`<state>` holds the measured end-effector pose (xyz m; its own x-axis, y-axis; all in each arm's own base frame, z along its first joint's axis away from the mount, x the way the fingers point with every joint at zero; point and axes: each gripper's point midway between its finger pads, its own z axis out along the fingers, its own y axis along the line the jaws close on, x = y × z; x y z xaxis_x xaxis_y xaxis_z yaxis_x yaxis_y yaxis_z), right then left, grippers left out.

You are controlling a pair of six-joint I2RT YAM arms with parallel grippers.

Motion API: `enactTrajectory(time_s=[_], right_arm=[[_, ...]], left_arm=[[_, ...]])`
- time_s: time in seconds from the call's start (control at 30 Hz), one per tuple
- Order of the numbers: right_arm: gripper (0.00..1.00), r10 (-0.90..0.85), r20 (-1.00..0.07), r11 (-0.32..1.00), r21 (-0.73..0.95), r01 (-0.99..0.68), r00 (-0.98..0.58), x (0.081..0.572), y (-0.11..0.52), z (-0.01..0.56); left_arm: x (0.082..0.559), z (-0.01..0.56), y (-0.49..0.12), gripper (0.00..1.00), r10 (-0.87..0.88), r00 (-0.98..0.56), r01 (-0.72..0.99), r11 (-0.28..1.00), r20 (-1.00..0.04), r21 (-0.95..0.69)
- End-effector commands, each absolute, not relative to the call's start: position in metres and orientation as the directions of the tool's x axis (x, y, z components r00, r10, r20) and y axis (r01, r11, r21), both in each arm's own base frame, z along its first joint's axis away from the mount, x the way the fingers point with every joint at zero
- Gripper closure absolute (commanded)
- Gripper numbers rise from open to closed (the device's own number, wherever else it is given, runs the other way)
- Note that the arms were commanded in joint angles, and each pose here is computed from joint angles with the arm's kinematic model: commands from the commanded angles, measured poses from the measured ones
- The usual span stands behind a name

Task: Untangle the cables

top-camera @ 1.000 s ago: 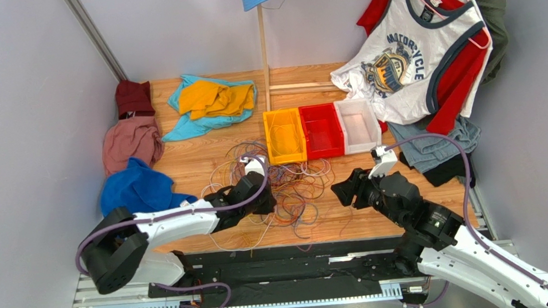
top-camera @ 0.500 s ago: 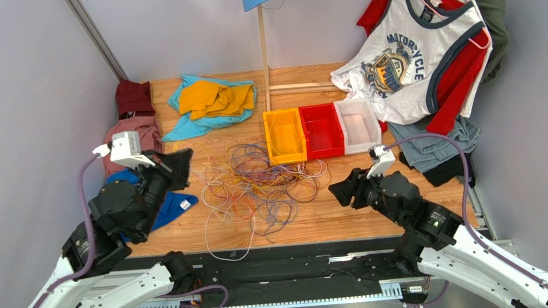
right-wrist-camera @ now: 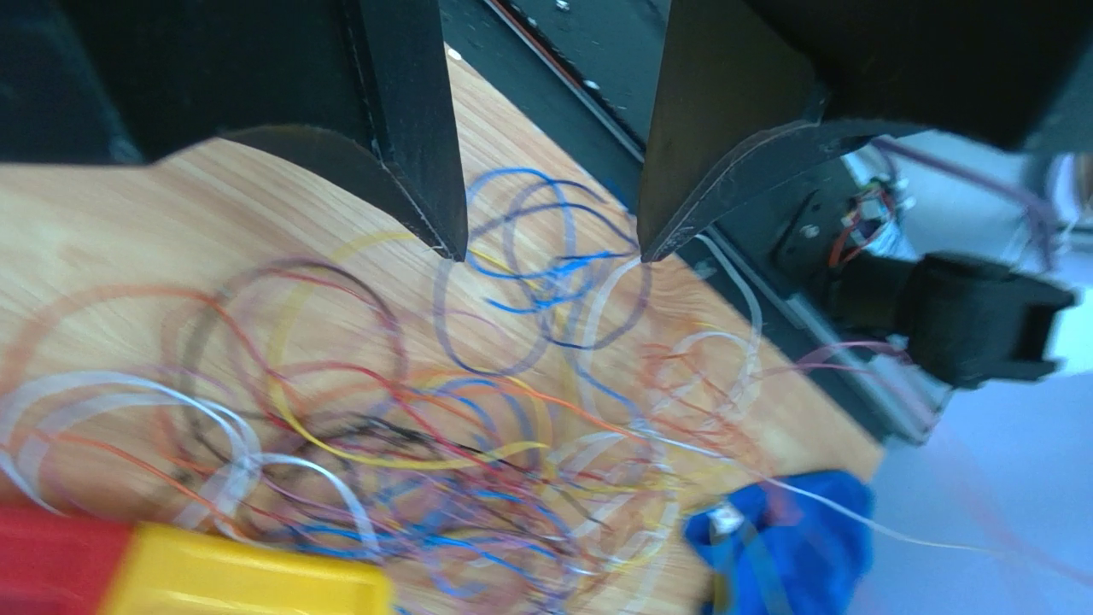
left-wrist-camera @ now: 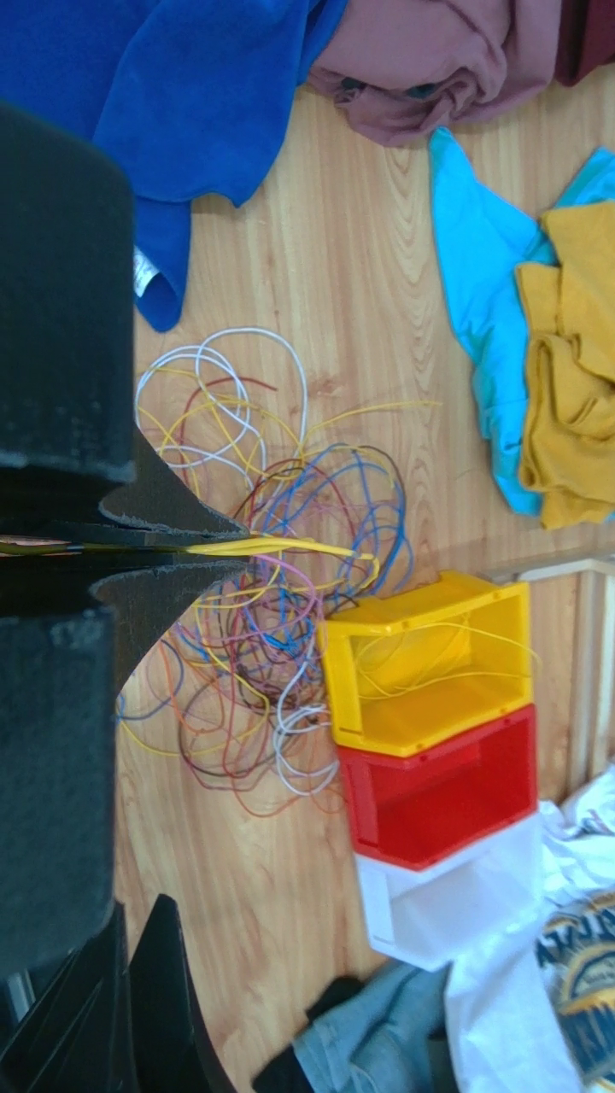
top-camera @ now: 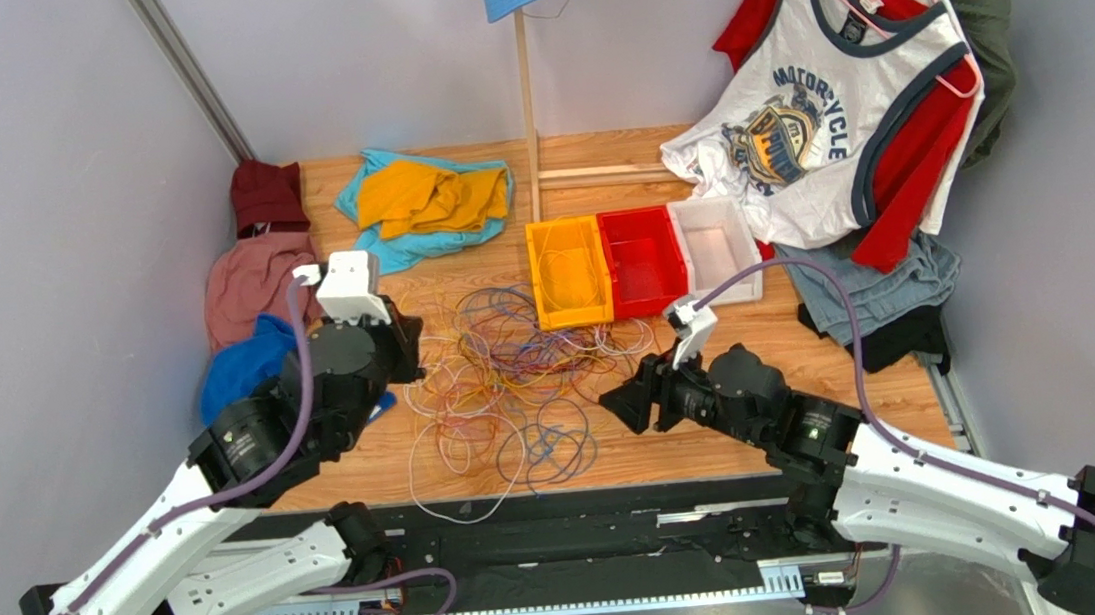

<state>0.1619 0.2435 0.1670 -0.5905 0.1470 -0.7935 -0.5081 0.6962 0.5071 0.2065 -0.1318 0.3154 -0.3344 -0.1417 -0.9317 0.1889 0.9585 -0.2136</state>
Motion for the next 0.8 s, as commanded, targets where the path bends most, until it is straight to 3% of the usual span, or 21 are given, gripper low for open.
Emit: enactTrajectory(time_s=[0.0,0.03,0.27,0.43,0.77], right_arm=[[0.44,0.221,-0.857,0.505,0.509,-0.697,-0.465,0.156,0.287,0.248],[0.43,0.217,-0.861,0.45,0.506,-0.736,-0.46,0.149,0.296,0.268],[0.44,0.231,-0.876,0.394,0.481,-0.783,-0.422,0.168,0.344,0.292],[0.45,0.175,-0.913,0.307,0.406,-0.861,-0.369,0.147,0.384,0.309],[0.46,0.102,-0.937,0.322,0.349,-0.88,-0.334,0.146,0.427,0.29]], left_arm=[[0.21,0.311,-0.147,1.0,-0.126,-0.341,0.229,0.95,-0.932,-0.212],[0.211,0.31,-0.149,1.0,-0.123,-0.343,0.232,0.95,-0.931,-0.211],[0.217,0.302,-0.17,1.0,-0.103,-0.373,0.274,0.937,-0.922,-0.215],[0.218,0.298,-0.178,1.0,-0.096,-0.385,0.294,0.93,-0.918,-0.22],[0.217,0.304,-0.185,1.0,-0.1,-0.389,0.322,0.917,-0.916,-0.237]])
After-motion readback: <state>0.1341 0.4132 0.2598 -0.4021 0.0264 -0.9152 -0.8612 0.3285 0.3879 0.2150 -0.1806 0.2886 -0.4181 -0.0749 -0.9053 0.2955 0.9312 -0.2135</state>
